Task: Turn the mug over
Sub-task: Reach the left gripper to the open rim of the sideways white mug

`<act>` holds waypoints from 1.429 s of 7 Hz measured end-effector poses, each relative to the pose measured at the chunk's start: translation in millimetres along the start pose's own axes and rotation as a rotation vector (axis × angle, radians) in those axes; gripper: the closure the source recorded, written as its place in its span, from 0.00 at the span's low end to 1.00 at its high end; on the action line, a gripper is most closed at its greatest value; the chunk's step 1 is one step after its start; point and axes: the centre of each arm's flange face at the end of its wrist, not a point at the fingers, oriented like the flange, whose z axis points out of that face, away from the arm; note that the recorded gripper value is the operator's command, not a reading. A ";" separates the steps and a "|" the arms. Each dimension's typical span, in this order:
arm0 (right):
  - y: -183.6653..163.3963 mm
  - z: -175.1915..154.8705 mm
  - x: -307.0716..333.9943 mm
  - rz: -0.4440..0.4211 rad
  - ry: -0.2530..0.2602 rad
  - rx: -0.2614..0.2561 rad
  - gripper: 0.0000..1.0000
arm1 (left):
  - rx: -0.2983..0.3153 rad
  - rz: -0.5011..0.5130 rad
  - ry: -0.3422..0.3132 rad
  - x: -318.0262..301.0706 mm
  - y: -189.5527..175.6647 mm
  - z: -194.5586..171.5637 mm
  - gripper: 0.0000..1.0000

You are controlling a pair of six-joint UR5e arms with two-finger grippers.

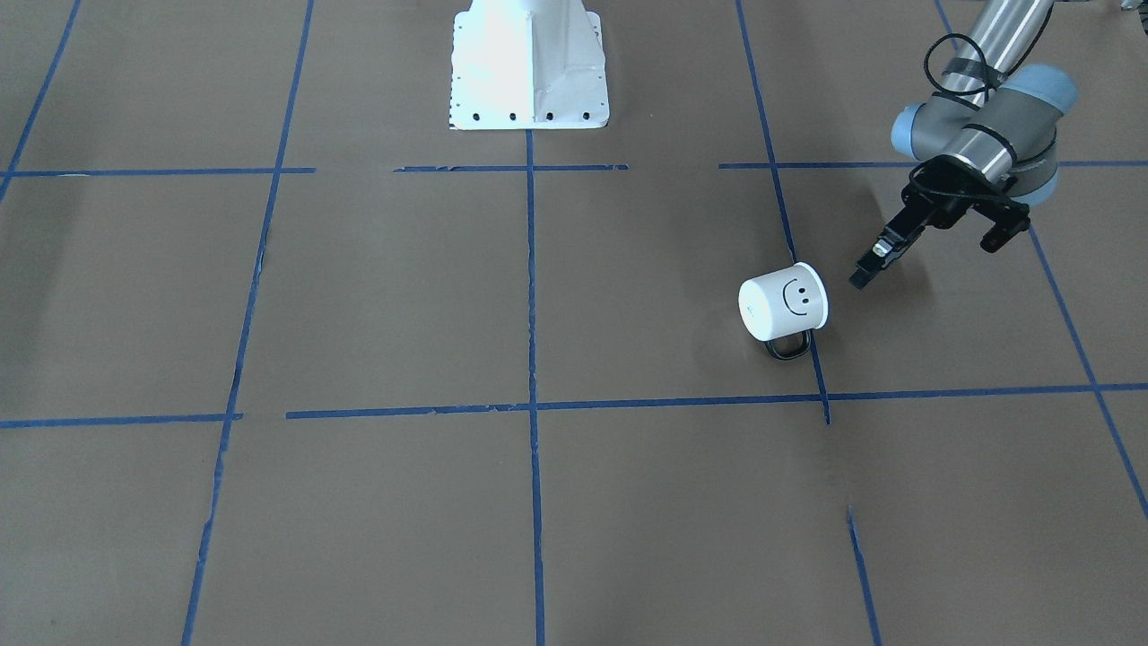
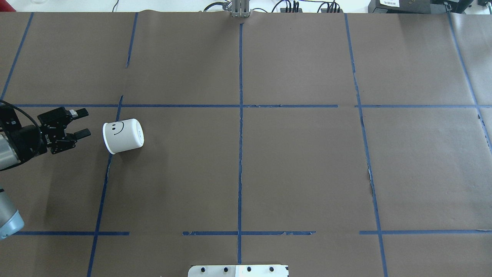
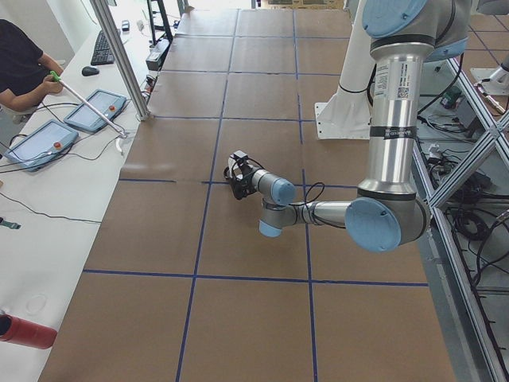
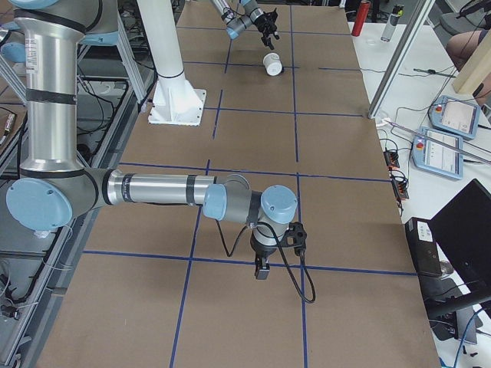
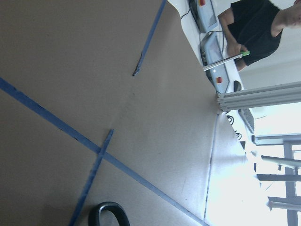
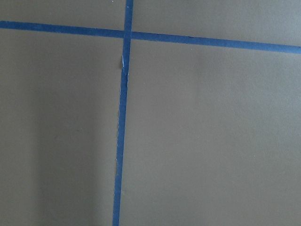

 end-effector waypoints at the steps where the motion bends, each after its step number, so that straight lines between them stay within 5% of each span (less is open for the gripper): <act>1: 0.0 0.0 0.0 0.000 0.000 0.000 0.00 | -0.008 -0.007 -0.001 -9.0 7.6 14.0 0.00; 3: 0.0 0.0 0.0 0.000 0.000 0.000 0.00 | -0.036 -0.015 -0.004 -17.0 23.1 34.7 0.00; 4: 0.0 0.0 0.0 0.000 0.000 0.000 0.00 | -0.051 -0.018 0.001 -16.1 31.0 44.0 0.25; 5: 0.0 0.0 0.0 0.000 0.000 0.000 0.00 | -0.062 -0.020 0.006 -14.9 36.2 50.0 0.91; 6: 0.0 0.0 0.0 0.000 0.000 0.000 0.00 | -0.070 -0.022 0.014 -13.2 38.9 51.9 1.00; 10: 0.0 0.0 0.0 0.000 0.000 0.000 0.00 | -0.094 -0.029 0.083 2.0 40.3 40.9 1.00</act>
